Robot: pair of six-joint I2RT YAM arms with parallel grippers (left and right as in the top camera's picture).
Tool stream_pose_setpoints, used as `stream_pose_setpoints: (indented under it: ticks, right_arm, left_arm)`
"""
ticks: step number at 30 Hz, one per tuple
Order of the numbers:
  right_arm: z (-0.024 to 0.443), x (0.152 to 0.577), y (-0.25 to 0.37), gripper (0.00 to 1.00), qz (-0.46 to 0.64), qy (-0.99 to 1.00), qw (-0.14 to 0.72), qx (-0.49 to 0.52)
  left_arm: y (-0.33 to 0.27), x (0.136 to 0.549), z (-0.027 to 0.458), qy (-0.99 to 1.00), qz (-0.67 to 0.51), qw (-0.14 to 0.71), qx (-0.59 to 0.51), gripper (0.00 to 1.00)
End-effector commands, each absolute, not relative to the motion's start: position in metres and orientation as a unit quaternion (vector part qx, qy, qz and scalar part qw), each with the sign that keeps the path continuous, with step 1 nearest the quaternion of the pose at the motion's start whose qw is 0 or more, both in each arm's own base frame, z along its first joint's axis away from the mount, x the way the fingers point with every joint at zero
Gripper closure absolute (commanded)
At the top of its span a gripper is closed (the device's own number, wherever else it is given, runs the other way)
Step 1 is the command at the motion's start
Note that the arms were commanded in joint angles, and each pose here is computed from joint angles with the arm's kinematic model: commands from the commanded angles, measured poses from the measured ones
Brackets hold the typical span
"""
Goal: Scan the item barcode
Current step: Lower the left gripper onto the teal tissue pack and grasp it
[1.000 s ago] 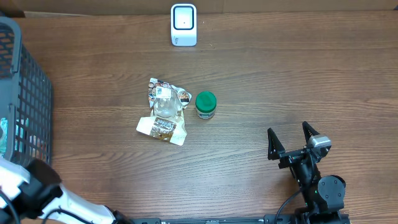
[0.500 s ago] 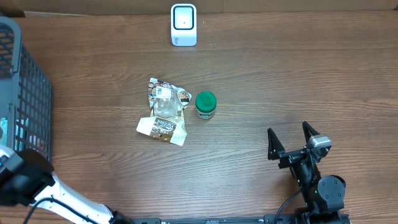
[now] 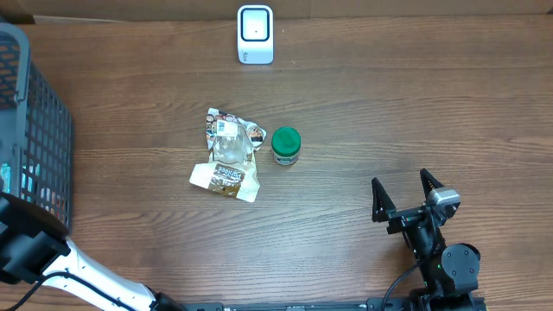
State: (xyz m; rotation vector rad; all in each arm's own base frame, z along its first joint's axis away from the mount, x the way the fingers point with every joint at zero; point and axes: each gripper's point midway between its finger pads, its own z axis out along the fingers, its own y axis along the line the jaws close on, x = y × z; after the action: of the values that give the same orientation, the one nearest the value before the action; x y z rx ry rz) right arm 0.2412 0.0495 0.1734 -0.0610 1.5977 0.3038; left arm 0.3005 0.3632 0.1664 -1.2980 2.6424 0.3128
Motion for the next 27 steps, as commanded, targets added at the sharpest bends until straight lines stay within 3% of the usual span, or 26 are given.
stream_pose_setpoints:
  ticks: [1,4,13,15,20,27]
  right_arm:
    - [0.171,0.241,0.051,0.0,0.137,0.712,0.688,-0.031]
    - [0.171,0.241,0.051,0.0,0.137,0.712,0.688,-0.031]
    - [0.171,0.241,0.051,0.0,0.137,0.712,0.688,-0.031]
    - [0.171,0.241,0.051,0.0,0.137,0.712,0.688,-0.031]
    - [0.171,0.241,0.051,0.0,0.137,0.712,0.688,-0.031]
    - [0.171,0.241,0.051,0.0,0.137,0.712,0.688,-0.031]
  left_arm:
    - [0.355,0.305,0.137,0.915,0.082,0.077,-0.387,0.11]
    - [0.356,0.304,0.122,0.922,0.081,0.071,-0.373,0.0]
    - [0.36,0.311,0.088,0.934,0.089,0.078,-0.338,0.01]
    - [0.358,0.31,0.08,0.938,0.088,0.074,-0.328,0.08]
    - [0.358,0.306,0.066,0.94,0.09,0.068,-0.321,0.14]
    - [0.359,0.306,0.061,0.939,0.092,0.072,-0.323,0.37]
